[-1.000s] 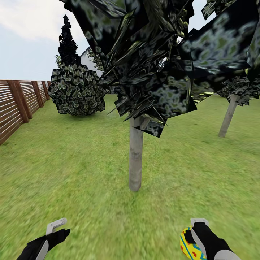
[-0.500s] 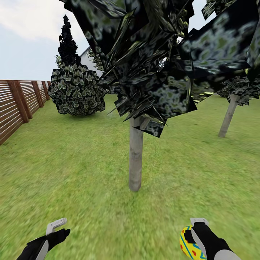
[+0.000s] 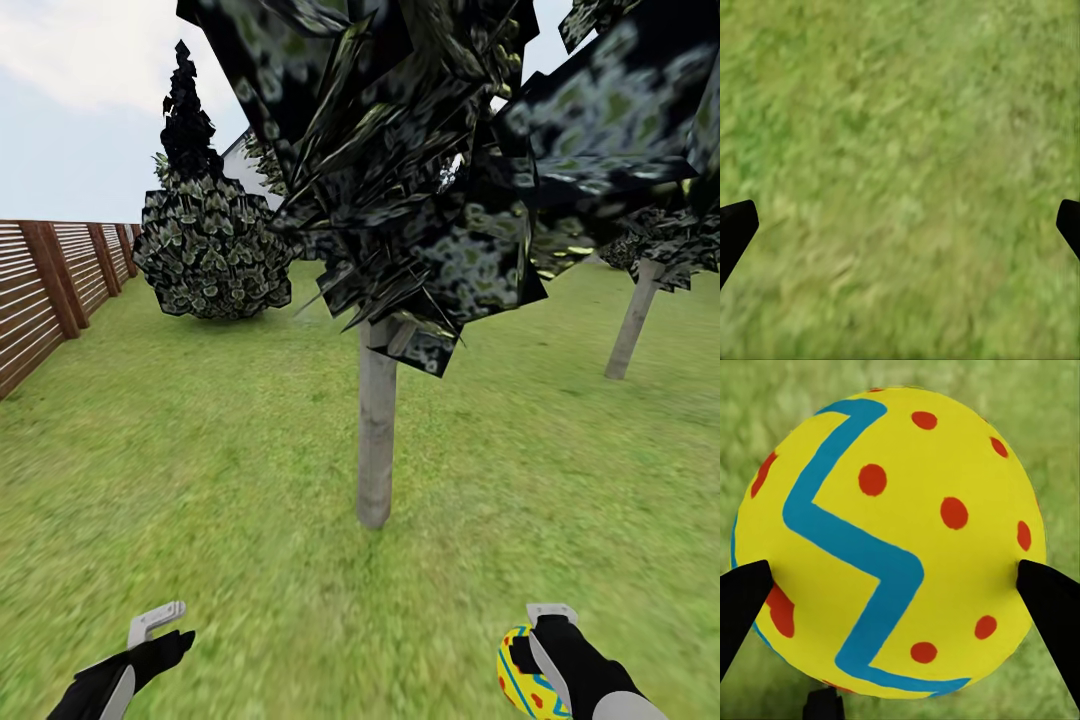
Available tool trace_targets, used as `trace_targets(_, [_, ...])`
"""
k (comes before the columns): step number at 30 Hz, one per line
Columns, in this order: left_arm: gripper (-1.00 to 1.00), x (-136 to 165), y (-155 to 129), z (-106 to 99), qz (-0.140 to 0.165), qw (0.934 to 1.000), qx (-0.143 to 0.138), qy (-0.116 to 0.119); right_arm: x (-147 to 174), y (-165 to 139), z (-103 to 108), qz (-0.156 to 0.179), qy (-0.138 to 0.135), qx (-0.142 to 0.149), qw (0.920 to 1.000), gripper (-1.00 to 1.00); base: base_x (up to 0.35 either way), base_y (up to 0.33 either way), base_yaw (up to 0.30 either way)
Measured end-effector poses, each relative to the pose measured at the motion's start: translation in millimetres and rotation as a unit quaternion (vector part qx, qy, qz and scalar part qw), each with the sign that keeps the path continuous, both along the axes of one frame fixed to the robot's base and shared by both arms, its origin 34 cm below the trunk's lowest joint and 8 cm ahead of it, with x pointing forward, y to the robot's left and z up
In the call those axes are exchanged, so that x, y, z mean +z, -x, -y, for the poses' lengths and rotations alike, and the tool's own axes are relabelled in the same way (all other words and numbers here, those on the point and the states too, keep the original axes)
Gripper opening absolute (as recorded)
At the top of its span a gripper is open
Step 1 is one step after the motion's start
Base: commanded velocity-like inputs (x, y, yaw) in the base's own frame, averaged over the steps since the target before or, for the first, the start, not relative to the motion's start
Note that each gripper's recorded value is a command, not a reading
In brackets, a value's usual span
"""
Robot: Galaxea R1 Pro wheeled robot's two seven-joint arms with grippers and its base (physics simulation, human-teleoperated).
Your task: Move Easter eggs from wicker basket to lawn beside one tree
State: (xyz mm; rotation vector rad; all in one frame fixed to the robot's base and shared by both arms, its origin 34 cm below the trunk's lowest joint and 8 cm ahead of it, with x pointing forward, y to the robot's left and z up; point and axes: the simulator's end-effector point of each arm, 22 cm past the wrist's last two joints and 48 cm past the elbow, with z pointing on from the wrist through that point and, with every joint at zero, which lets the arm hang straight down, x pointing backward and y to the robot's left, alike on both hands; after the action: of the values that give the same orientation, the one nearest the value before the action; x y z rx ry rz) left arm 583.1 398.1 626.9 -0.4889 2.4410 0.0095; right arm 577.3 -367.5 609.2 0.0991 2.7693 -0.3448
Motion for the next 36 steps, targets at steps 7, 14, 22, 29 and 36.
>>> trace_targets(7, [1.00,-11.8,0.3,1.0,0.000,1.0000,0.000,0.001,-11.1,-0.1,0.5,0.001,0.000,0.000,1.0000,-1.00,0.000,0.000,0.000])
trace_targets(14, [1.00,-23.6,0.5,1.7,0.000,1.0000,0.000,0.001,-22.9,0.0,-0.5,0.001,0.000,0.001,1.0000,-1.00,0.000,0.000,0.000])
trace_targets(22, [1.00,-37.8,1.6,2.1,0.000,1.0000,0.000,0.001,-36.7,0.7,-0.3,0.001,0.001,0.001,1.0000,-1.00,0.000,0.000,0.000])
trace_targets(29, [1.00,-50.2,2.6,2.1,0.000,1.0000,0.000,0.001,-49.1,1.6,-0.4,0.001,0.001,0.001,1.0000,-1.00,0.000,0.000,0.000])
trace_targets(36, [1.00,-63.7,3.4,6.3,0.000,1.0000,-0.001,0.004,-61.6,2.2,-0.7,0.002,0.001,0.001,1.0000,-1.00,0.000,0.000,0.000])
